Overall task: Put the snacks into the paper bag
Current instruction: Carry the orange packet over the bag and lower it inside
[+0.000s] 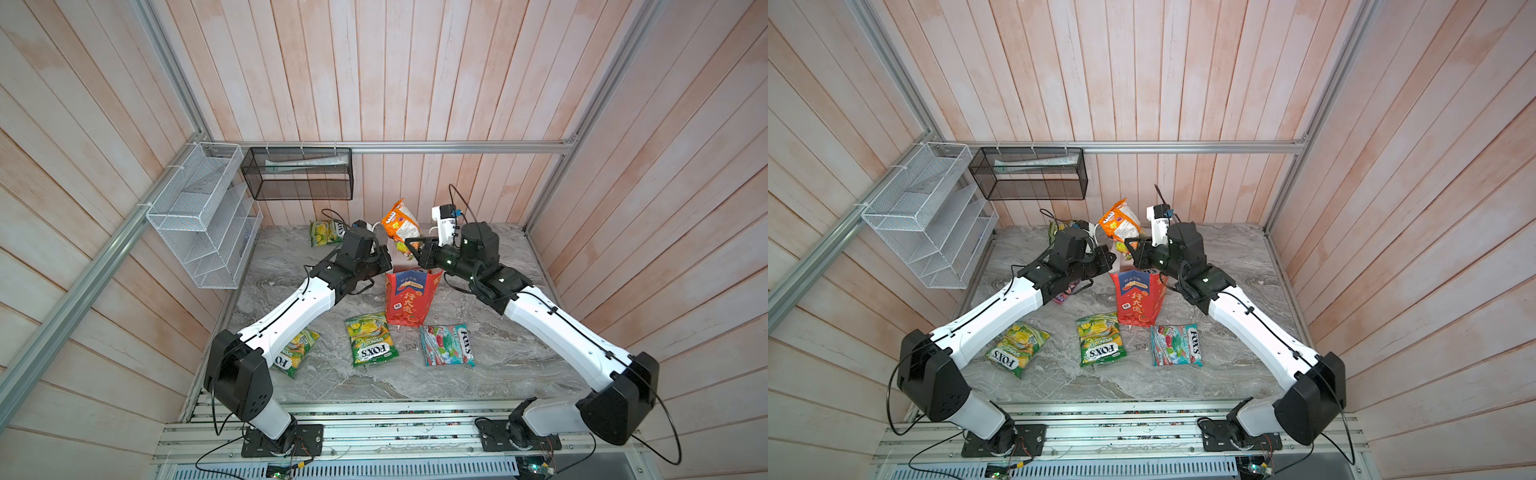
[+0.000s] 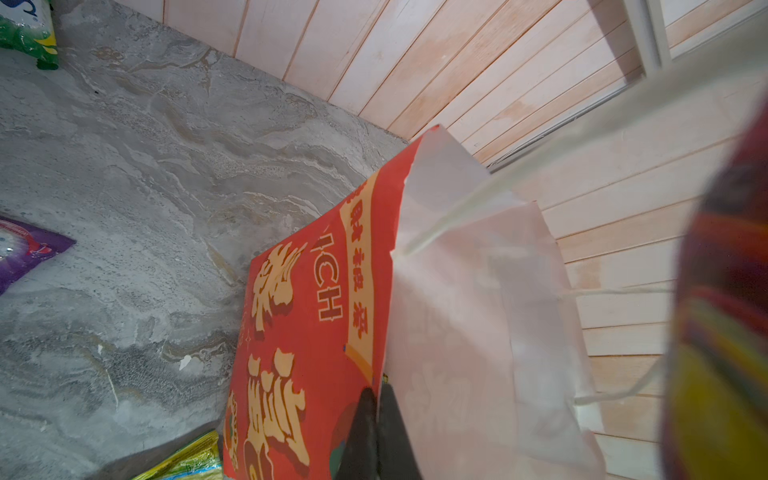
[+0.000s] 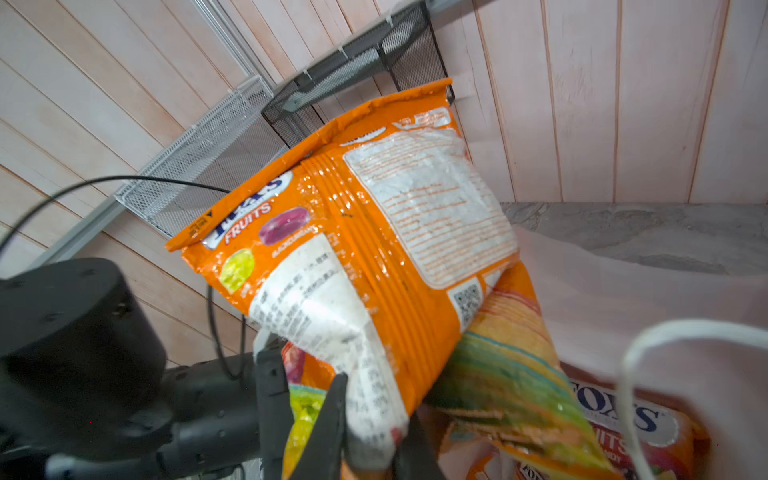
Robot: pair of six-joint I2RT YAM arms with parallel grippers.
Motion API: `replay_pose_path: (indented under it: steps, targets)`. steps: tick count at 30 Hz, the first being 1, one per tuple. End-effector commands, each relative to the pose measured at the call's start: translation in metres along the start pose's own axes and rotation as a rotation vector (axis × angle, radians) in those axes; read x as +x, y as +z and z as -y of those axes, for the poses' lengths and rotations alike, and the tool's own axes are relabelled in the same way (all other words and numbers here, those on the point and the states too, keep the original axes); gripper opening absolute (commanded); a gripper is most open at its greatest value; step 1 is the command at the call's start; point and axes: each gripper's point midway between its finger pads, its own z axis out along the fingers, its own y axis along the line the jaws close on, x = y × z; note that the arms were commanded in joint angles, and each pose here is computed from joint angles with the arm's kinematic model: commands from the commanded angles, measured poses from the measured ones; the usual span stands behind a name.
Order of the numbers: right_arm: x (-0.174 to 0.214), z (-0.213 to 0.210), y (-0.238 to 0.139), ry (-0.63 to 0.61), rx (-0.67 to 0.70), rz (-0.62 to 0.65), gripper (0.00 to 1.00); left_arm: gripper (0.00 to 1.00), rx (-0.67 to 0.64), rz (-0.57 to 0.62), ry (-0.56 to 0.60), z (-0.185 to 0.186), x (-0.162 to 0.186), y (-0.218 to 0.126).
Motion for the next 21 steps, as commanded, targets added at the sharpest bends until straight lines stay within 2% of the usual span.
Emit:
replay_pose_path:
  steps: [1,3,6,14,18,21]
  targets:
    - [-0.013,-0.003,0.007,0.016,-0.005,0.017,0.03,0.00,0.025,0.038,0.017,0.011,-0.015,-0.005]
    - [-0.011,0.013,0.010,0.044,0.075,0.015,0.03,0.00,0.019,0.040,0.016,0.009,-0.015,-0.005]
    - [-0.009,0.030,0.011,0.090,0.127,0.010,0.04,0.00,0.014,0.051,0.012,0.008,-0.016,-0.007]
    - [-0.013,0.041,-0.002,0.170,0.146,0.032,0.10,0.00,0.011,0.053,0.011,0.007,-0.017,-0.007]
    - [-0.018,0.037,-0.011,0.174,0.138,0.058,0.24,0.00,0.012,0.051,0.011,0.007,-0.017,-0.007]
    - [-0.024,0.033,-0.021,0.163,0.123,0.106,0.46,0.00,0.008,0.053,0.010,0.006,-0.017,-0.007]
